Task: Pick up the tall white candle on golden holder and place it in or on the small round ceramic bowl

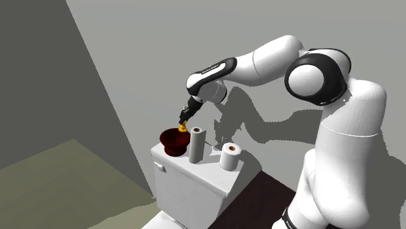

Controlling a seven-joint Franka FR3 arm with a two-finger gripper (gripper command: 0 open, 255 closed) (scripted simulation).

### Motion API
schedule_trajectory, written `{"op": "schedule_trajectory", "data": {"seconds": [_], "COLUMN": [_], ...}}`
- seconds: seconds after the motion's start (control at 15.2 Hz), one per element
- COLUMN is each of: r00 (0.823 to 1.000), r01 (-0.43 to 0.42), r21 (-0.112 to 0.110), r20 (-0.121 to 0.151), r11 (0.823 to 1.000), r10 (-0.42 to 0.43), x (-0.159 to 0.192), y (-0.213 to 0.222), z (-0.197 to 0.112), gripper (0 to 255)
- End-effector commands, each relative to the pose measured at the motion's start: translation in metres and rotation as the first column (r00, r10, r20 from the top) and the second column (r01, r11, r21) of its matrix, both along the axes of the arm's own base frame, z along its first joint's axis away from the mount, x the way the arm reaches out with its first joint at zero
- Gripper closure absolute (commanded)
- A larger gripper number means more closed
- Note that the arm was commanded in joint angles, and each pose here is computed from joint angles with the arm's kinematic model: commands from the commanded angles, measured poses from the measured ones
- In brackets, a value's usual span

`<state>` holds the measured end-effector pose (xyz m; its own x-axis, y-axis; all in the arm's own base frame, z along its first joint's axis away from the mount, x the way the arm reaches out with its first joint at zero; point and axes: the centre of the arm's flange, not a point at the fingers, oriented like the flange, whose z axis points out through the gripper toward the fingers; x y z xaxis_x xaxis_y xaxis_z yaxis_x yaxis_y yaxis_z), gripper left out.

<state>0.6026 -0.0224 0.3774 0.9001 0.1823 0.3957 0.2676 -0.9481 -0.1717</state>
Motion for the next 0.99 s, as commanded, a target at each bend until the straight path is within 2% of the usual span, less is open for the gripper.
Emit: {"op": "schedule_trajectory", "data": {"seconds": [0.0,0.07,0.73,0.92], "r00": [1.0,1.0,1.0,1.0], "r01": [0.0,0.0,0.0,0.0], "r21": [0.001,0.001,0.001,0.001], "r20": [0.0,0.0,0.0,0.0], "r11": [1.0,1.0,1.0,1.0], "r10": [0.0,0.0,0.0,0.0], "x": [0.022,0.032,0.032,0.032], "y": [0.016,0.023,0.023,0.023], "z": [0.0,-0.001,-0.054,-0.054], "gripper": [255,255,255,255]}}
